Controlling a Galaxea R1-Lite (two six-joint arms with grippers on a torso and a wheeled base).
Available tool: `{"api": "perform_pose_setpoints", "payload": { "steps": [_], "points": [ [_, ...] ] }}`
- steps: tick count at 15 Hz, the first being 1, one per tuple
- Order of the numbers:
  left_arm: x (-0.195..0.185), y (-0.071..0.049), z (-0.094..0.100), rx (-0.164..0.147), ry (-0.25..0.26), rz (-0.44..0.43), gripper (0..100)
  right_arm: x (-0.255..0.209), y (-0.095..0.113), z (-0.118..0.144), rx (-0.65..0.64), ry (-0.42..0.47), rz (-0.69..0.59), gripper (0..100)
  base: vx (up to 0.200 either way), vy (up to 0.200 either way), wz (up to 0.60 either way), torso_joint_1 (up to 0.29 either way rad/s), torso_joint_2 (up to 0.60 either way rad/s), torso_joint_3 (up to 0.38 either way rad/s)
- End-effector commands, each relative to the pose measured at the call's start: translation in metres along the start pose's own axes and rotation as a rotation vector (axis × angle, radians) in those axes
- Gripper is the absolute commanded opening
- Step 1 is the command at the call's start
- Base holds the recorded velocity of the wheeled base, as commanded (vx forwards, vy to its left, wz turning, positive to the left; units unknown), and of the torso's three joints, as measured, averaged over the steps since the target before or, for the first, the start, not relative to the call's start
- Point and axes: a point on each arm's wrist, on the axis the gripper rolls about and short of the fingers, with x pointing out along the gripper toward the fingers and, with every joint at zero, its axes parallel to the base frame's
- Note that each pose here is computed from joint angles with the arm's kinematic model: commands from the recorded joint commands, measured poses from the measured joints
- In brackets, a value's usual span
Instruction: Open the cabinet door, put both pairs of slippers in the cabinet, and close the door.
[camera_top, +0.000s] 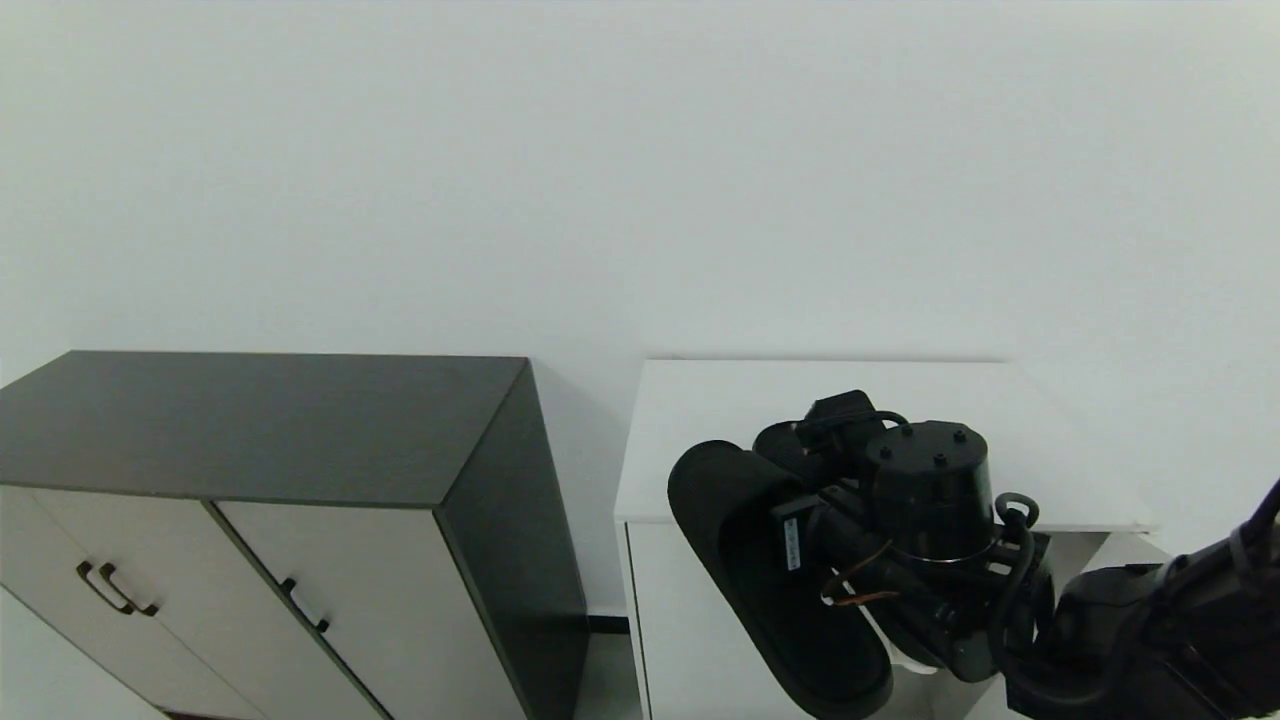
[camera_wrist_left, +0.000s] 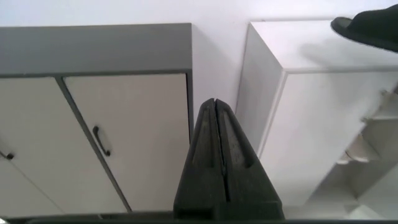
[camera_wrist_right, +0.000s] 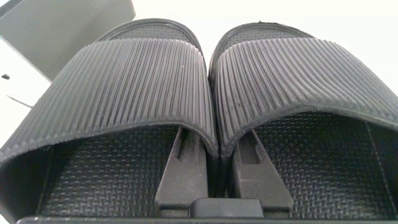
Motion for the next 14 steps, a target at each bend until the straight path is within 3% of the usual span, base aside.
{"api": "perform_pose_setpoints", "payload": {
  "steps": [1,8,14],
  "points": [
    [0.0,0.0,0.0,0.0,0.0,0.0,0,0.001,0.0006,-0.0022,-0.003,0.007,0.0,0,-0.2,0.0,0.0,-0.007,0.0,0.007],
    [0.0,0.0,0.0,0.0,0.0,0.0,0,0.0005,0.0018,-0.0036,-0.005,0.01,0.0,0,-0.2,0.0,0.0,0.004,0.0,0.002],
    [0.0,0.0,0.0,-0.002,0.0,0.0,0,0.0004,0.0023,-0.0034,-0.002,0.0,0.001,0,0.0,0.0,0.0,0.0,0.0,0.0]
  ]
}}
